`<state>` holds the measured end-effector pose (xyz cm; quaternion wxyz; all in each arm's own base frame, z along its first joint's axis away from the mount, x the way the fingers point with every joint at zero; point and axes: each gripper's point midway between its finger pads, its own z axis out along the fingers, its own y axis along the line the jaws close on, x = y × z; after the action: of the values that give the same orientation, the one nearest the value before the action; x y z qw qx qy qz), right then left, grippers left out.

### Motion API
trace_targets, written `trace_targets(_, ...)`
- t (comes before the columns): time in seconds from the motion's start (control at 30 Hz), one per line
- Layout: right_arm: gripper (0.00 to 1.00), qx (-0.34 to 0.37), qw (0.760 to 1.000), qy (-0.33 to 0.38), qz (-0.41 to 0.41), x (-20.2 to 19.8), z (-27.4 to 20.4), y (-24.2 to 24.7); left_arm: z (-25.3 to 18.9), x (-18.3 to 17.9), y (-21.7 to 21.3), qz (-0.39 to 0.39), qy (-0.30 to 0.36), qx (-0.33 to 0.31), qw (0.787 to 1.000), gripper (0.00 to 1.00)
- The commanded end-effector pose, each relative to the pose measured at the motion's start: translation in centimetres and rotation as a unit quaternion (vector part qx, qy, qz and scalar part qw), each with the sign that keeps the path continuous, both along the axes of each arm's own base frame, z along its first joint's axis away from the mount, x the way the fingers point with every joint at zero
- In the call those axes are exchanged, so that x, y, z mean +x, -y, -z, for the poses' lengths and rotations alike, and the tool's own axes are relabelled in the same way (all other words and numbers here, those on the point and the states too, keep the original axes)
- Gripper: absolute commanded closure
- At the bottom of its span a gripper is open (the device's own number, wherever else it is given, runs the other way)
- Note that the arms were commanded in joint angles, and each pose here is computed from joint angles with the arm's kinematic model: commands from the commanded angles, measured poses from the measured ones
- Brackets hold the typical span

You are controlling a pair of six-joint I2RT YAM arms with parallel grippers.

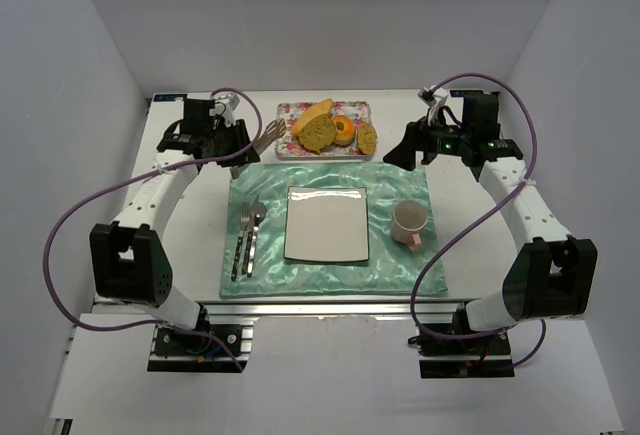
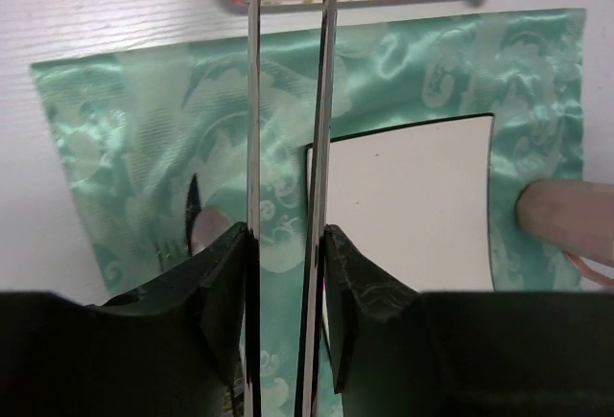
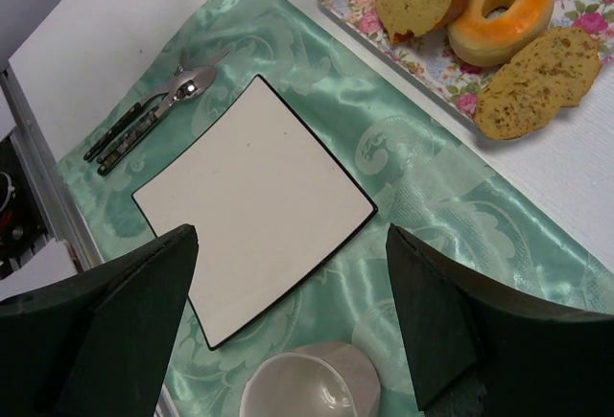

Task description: Place the bread

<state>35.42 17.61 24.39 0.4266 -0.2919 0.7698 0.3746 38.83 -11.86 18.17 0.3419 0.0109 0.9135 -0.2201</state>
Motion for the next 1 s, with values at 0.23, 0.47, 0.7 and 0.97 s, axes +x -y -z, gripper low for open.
trace_targets(0.23,0.16,0.011,1.0,0.028,-0.001,-0.3,-1.6,0.4,-4.1,3.6,5.8,0.079,0.042,-0.064,0.994,0.53)
trace_targets(0.47,0.16,0.01,1.0,0.025,0.001,-0.3,-1.3,0.6,-4.2,5.8,7.7,0.119,0.042,-0.072,0.989,0.51)
trace_targets(0.7,0.16,0.012,1.0,0.023,0.004,-0.2,-1.2,0.8,-4.4,7.6,8.8,0.127,0.049,-0.07,0.988,0.5)
trace_targets(0.97,0.16,0.016,1.0,0.016,0.003,0.0,-1.0,0.8,-4.3,11.3,9.6,0.09,0.057,-0.034,0.994,0.5)
